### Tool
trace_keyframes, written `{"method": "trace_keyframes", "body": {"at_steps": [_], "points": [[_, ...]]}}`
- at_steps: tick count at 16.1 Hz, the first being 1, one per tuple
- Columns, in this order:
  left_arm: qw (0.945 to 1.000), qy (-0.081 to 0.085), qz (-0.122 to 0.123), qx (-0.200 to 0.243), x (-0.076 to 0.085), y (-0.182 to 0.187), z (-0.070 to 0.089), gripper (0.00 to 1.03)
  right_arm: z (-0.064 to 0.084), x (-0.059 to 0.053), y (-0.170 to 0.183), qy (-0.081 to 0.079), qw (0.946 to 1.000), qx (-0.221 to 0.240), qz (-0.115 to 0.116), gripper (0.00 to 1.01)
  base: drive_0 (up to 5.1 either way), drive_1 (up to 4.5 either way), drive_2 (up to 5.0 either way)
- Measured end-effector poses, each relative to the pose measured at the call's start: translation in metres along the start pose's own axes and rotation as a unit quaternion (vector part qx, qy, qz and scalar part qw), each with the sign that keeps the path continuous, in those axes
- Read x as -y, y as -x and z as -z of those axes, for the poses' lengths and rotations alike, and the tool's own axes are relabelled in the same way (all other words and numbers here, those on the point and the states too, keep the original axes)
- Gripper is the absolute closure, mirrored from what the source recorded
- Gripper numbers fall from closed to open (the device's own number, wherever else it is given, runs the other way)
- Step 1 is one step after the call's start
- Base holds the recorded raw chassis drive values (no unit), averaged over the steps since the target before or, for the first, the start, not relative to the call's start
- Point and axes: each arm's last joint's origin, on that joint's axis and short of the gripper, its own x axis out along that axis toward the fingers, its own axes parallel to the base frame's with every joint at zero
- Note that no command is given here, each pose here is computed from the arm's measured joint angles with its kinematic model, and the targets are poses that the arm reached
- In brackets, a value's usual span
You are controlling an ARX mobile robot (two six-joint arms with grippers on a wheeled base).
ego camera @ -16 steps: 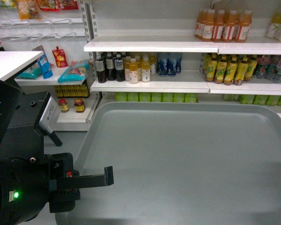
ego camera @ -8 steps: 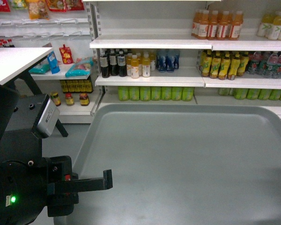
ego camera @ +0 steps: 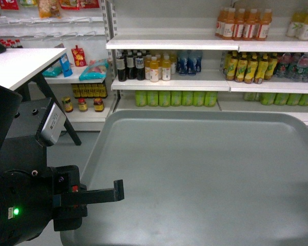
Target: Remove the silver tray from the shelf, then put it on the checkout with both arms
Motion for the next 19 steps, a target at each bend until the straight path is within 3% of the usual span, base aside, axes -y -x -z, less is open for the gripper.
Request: {"method": "trace_keyframes", "body": {"at_steps": [13, 19], "points": [[1.0, 0.0, -0.001, -0.002, -0.0002, -0.0005, 0.0007, 1.0, 0.0003, -0.0001, 0.0, 0.0, 1.0, -0.001, 0.0, 0.98, 0.0, 0.0, 0.0], [1.0, 0.0, -0.001, -0.001, -0.0001, -0.0005, 0.0005, 1.0, -0.0001, -0.0001, 0.0, 0.0, 1.0, 0.0, 0.0, 0.98, -4.9, 2.57, 2.6]]}}
